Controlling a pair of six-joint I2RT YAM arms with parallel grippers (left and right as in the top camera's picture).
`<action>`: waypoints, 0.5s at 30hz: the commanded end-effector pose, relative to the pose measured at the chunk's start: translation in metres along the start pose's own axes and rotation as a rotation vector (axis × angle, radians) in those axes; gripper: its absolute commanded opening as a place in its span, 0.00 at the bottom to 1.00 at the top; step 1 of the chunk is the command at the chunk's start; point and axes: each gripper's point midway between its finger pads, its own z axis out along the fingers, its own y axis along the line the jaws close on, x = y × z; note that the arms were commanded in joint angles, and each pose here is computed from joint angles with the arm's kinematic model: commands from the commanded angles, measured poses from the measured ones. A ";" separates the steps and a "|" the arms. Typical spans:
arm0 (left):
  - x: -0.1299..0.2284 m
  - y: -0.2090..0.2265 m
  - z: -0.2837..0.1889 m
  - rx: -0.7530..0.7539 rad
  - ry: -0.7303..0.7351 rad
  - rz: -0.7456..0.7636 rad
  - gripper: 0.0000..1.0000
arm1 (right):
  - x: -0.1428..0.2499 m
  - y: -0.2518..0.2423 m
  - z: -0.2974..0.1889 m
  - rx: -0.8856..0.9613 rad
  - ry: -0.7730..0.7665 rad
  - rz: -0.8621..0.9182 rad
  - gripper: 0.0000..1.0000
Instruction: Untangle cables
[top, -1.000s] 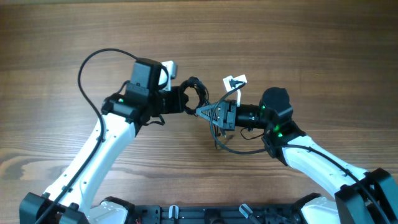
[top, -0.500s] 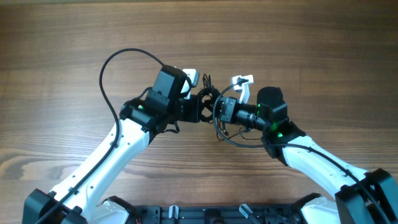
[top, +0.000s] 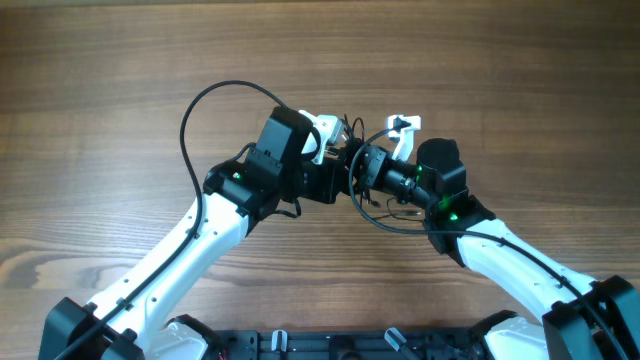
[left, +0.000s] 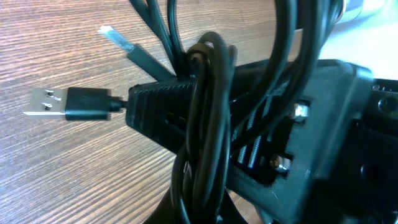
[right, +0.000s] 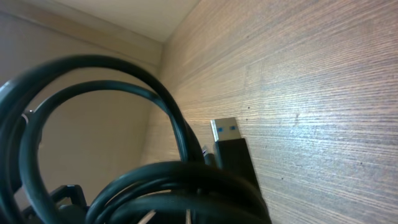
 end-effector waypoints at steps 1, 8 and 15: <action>0.004 -0.031 -0.012 0.180 0.046 0.011 0.04 | -0.001 -0.004 0.005 0.024 -0.009 -0.004 0.29; -0.029 0.045 -0.042 0.054 -0.067 -0.170 0.04 | 0.012 0.005 0.004 -0.028 0.066 -0.002 1.00; -0.027 0.066 -0.054 0.038 -0.067 -0.201 0.04 | 0.009 -0.001 0.002 -0.012 0.061 -0.005 1.00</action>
